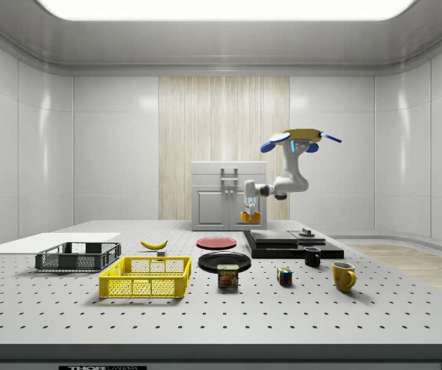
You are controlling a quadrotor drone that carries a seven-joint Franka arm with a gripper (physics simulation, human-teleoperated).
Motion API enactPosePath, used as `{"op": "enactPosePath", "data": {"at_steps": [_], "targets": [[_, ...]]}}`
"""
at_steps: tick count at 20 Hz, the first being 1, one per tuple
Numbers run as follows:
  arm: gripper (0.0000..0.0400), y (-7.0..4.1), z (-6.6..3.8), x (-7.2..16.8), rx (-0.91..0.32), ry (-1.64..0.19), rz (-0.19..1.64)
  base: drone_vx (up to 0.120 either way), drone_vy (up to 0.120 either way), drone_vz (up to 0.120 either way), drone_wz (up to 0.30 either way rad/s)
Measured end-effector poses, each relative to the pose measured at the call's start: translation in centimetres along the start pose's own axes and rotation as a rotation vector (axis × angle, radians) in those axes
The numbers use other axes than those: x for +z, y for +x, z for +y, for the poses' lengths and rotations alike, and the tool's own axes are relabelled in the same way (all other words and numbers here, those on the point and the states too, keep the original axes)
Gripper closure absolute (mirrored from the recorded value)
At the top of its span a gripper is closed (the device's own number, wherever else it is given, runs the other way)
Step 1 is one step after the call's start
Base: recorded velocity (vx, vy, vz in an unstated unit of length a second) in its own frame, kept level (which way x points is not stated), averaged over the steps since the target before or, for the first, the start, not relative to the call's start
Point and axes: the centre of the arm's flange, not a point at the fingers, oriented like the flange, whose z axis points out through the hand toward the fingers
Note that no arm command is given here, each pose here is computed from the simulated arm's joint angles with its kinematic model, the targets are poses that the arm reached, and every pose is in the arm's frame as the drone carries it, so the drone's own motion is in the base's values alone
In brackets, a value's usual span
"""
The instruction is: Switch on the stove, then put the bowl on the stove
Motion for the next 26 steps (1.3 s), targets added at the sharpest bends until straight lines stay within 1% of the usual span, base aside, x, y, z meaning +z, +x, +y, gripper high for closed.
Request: {"op": "enactPosePath", "data": {"at_steps": [4, 6, 8, 9, 12, 16, 20, 26], "targets": [[0.0291, 0.0, 0.0, 0.0, -0.02, 0.001, -0.001, -0.12, 0.0, 0.0, 0.0], [0.0292, 0.3, 0.2, 0.0, -0.033, 0.003, -0.003, -0.12, 0.0, 0.0, 0.0], [0.0293, 0.9, 0.6, 0.0, -0.064, 0.007, -0.008, -0.12, 0.0, 0.0, 0.0], [0.0292, 1.1, 0.8, 0.1, -0.058, 0.009, -0.01, -0.12, 0.0, 0.0, 0.0], [0.0282, 0.7, 0.5, 0.0, -0.034, 0.006, -0.006, -0.12, 0.0, 0.0, 0.0], [0.0285, 0.3, 0.2, 0.0, 0.007, 0.002, -0.002, -0.12, 0.0, 0.0, 0.0], [0.0288, 0.1, 0.1, 0.5, 0.029, 0.001, 0.0, 0.0, 0.0, 0.0, 0.0], [0.0289, 0.0, 0.0, 2.8, 0.014, 0.0, 0.0, 0.0, 0.0, 0.0, 0.0]]}}
